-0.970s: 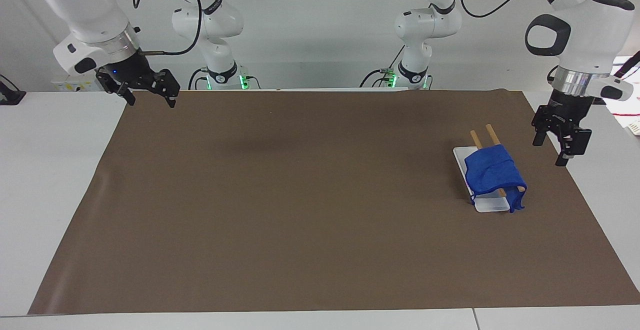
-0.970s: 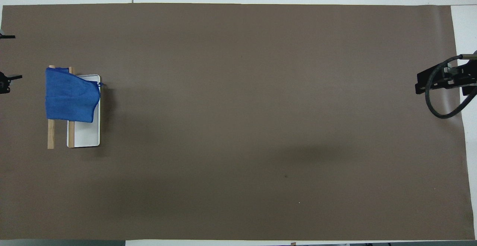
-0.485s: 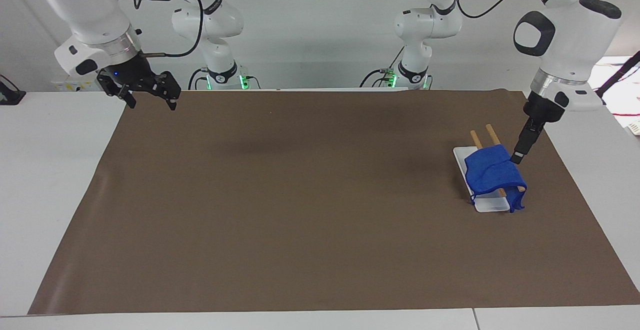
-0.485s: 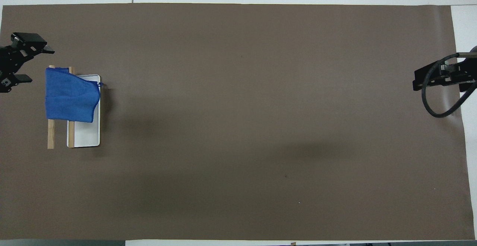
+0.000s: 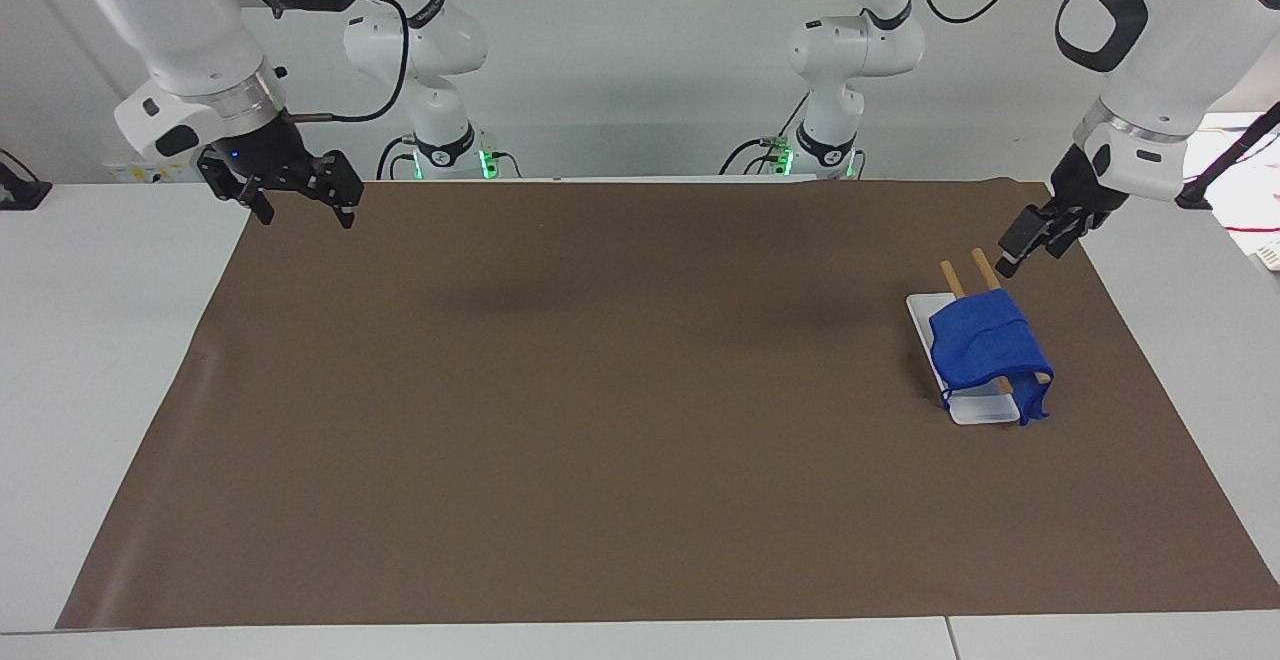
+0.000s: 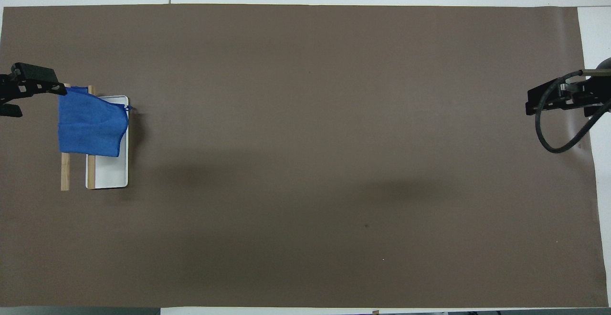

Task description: Right arm passes towel to left arm to hang

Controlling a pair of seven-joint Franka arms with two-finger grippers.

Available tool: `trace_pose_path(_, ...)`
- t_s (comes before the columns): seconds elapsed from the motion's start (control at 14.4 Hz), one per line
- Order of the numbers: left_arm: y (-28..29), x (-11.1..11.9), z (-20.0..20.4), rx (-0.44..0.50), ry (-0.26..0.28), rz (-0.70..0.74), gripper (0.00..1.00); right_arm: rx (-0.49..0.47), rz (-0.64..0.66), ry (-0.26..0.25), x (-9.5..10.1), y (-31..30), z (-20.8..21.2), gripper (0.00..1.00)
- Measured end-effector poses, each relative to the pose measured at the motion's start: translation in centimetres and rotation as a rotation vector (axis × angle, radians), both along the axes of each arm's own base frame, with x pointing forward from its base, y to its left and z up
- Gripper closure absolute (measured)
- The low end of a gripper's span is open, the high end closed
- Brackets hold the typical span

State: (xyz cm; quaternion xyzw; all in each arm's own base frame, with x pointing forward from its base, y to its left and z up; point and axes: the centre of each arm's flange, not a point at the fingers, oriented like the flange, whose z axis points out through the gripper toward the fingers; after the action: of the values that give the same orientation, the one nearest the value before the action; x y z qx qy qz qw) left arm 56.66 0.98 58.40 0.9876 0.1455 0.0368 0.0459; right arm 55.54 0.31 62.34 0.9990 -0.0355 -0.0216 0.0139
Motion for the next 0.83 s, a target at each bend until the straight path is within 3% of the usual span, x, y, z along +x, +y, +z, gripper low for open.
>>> trace_pose_path(0.42,-0.3,-1.6,0.2,-0.002,0.117,-0.215,0.0,0.0,0.002,-0.016,-0.5,0.1,0.7,0.0)
trace_pose_path(0.62,0.0,-2.0,-0.1,-0.007,0.15,-0.234,0.0,0.0,0.006,-0.015,-0.5,0.3,0.7,0.0)
trace_pose_path(0.83,0.2,-2.0,0.0,-0.005,0.147,-0.25,0.0,0.0,0.003,-0.012,-0.5,0.2,0.6,0.0)
